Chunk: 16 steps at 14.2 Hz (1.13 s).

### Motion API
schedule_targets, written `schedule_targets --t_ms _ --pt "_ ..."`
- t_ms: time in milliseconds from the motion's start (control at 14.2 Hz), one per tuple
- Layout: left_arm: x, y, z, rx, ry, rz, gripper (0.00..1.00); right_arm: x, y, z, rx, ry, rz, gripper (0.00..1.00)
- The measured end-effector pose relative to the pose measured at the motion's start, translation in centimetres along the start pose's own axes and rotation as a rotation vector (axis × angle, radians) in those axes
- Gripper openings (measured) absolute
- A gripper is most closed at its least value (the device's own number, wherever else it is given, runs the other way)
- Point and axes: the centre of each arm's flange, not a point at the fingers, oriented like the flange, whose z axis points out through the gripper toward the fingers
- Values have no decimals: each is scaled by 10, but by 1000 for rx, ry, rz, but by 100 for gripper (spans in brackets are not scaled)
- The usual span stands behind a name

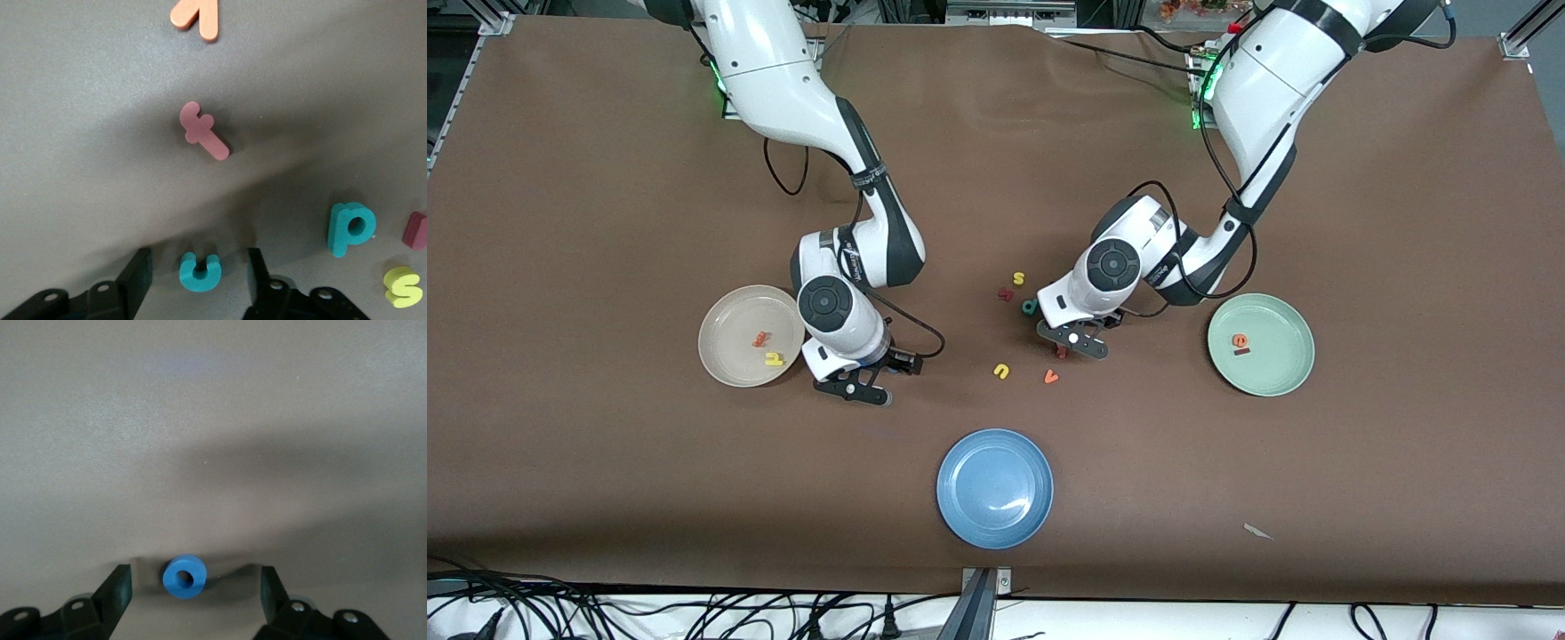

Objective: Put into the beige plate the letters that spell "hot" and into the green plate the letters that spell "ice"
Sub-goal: 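Reach the left gripper to the cyan letter while the right gripper reaches the blue ring, then grasp the cyan letter with the left gripper while the right gripper lowers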

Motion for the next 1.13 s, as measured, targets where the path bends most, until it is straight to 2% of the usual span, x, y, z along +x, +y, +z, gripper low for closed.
schedule_targets --t_ms 141,211,282,352,493,774,845,915,985,1126 --pt "-1 4 -1 -4 5 4 39 -3 -3 2 -1 -3 -6 77" --pt "-1 6 -3 -4 8 5 30 -5 -5 3 -2 -4 -9 77" --pt "-1 6 -5 -3 10 3 29 -6 -6 4 -4 -5 -11 70" --pt "-1 5 -5 -2 10 1 28 -6 -6 4 -4 -5 -12 70" --pt "0 0 -8 4 2 -6 28 -5 -5 3 -4 -3 -11 56" --pt "0 -33 -52 47 -26 -35 28 -5 -5 3 -3 -2 -11 51" --pt "-2 -47 -62 65 -39 -23 28 -5 -6 3 -3 -1 -11 49" --pt "-2 -68 -71 91 -48 2 28 -5 -6 2 -2 0 -11 44" --pt "-2 -93 -79 107 -51 32 28 -5 -6 2 -2 0 -11 44" --pt "-2 -158 -89 99 -59 101 28 -4 -6 1 1 5 -11 32"
